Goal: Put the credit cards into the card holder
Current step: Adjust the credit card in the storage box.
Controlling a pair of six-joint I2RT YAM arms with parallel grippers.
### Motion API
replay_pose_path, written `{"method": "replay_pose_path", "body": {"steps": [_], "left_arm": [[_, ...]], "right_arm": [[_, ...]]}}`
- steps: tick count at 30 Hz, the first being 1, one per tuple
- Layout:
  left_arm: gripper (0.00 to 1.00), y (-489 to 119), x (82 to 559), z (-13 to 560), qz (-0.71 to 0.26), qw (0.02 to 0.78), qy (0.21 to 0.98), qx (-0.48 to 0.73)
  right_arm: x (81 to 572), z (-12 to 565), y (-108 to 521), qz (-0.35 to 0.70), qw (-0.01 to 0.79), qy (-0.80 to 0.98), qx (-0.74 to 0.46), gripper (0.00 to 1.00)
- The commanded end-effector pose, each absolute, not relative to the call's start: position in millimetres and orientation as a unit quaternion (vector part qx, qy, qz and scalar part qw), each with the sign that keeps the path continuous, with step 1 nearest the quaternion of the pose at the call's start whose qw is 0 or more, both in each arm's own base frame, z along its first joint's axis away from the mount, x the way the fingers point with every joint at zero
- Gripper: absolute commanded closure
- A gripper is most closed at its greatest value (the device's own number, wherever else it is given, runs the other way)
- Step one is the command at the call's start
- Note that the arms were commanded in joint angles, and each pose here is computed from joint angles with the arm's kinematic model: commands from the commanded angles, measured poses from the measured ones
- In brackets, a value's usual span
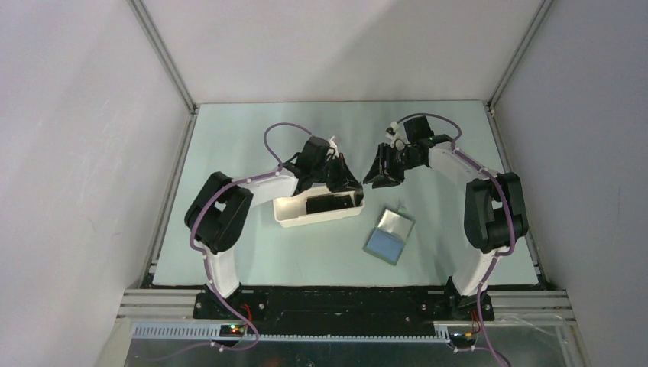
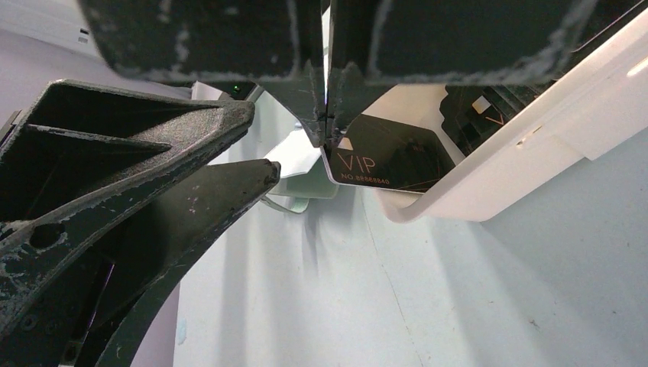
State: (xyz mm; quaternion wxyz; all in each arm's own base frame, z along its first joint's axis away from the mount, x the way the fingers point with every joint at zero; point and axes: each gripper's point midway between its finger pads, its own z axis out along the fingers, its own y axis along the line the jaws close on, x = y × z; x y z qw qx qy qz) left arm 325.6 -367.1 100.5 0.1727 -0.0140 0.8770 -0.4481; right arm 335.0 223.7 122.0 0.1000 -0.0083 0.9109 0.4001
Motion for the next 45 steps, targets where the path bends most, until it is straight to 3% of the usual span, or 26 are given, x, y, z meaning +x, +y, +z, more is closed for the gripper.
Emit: {"method": "replay_pose_path", "body": {"steps": [1,25,35,45], "left_arm": [[1.00,-365.2,321.3,102.0,-0.449,0.179,0.876,-0.004],[1.00,-352.0,318.7,108.3,-0.431,0.195,0.881,0.001],[1.00,-349.3,317.6,107.1,-0.426,0.195,0.883,0.006],[1.00,-349.9,318.4,109.7,-0.429,0.196,0.882,0.006]], "right_arm": [[331.4,123.5,226.8,0.410,0.098,0.907,-0.024,0.54],[316.5,92.1,237.4,0.387,0.055,0.919,-0.039,0.63],[315.8,83.7,235.5,0.375,0.049,0.925,-0.037,0.70],[314.7,89.6,237.7,0.388,0.051,0.919,-0.043,0.68]]}}
